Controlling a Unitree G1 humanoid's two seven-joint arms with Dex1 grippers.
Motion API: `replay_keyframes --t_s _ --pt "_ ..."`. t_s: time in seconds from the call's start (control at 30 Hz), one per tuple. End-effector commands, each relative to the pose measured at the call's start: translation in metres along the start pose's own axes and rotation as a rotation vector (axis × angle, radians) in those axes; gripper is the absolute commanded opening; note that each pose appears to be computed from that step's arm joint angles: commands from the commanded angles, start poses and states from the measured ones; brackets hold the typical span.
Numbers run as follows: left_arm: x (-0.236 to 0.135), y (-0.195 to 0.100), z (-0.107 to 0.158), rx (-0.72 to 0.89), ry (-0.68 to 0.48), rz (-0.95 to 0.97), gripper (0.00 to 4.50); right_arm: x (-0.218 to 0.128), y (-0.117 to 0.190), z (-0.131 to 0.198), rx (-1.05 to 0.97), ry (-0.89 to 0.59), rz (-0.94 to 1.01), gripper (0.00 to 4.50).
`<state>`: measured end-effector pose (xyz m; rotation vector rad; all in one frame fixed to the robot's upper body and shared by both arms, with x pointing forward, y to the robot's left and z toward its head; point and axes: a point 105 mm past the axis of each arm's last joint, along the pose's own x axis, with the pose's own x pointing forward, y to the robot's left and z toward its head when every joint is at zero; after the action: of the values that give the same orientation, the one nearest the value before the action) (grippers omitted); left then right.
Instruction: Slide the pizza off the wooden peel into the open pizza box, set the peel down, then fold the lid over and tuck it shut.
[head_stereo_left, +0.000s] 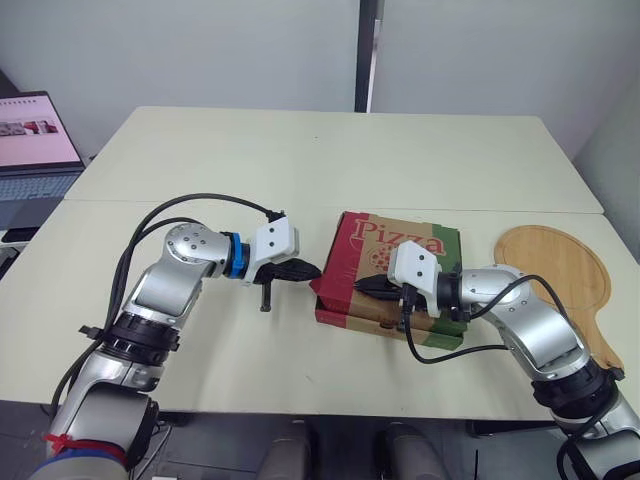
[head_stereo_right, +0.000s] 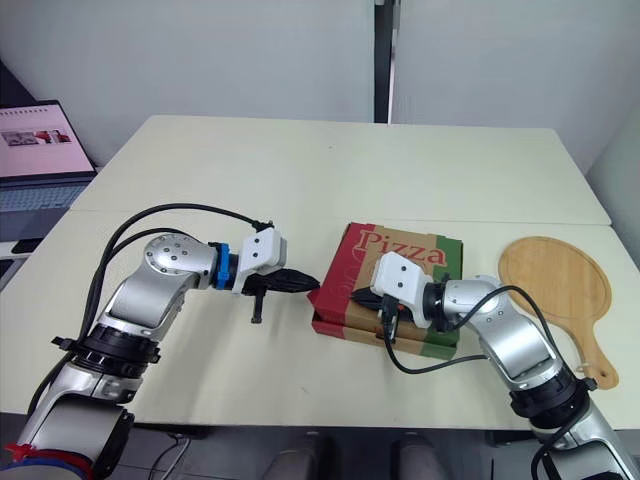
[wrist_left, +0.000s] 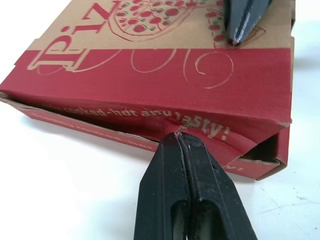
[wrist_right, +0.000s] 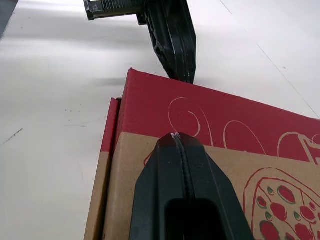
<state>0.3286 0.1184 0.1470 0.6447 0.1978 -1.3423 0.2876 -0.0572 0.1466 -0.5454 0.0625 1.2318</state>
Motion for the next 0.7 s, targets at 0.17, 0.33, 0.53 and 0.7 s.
replay_keyframes --t_s 0.17,0.33,0.53,0.7 --pt "0.013 -0.011 0.010 0.094 0.004 -0.085 0.00 -0.003 0.000 0.008 -0.028 -0.013 0.007 0.03" --pt "0.025 -0.016 0.017 0.145 -0.014 -0.118 0.00 -0.003 -0.001 0.009 -0.031 -0.016 0.006 0.03" --pt "0.029 -0.012 0.030 0.103 -0.085 -0.076 0.00 -0.004 -0.001 0.008 -0.032 -0.016 0.002 0.03" --pt "0.031 -0.012 0.036 0.036 -0.131 -0.036 0.00 -0.005 -0.001 0.007 -0.029 -0.011 0.000 0.03"
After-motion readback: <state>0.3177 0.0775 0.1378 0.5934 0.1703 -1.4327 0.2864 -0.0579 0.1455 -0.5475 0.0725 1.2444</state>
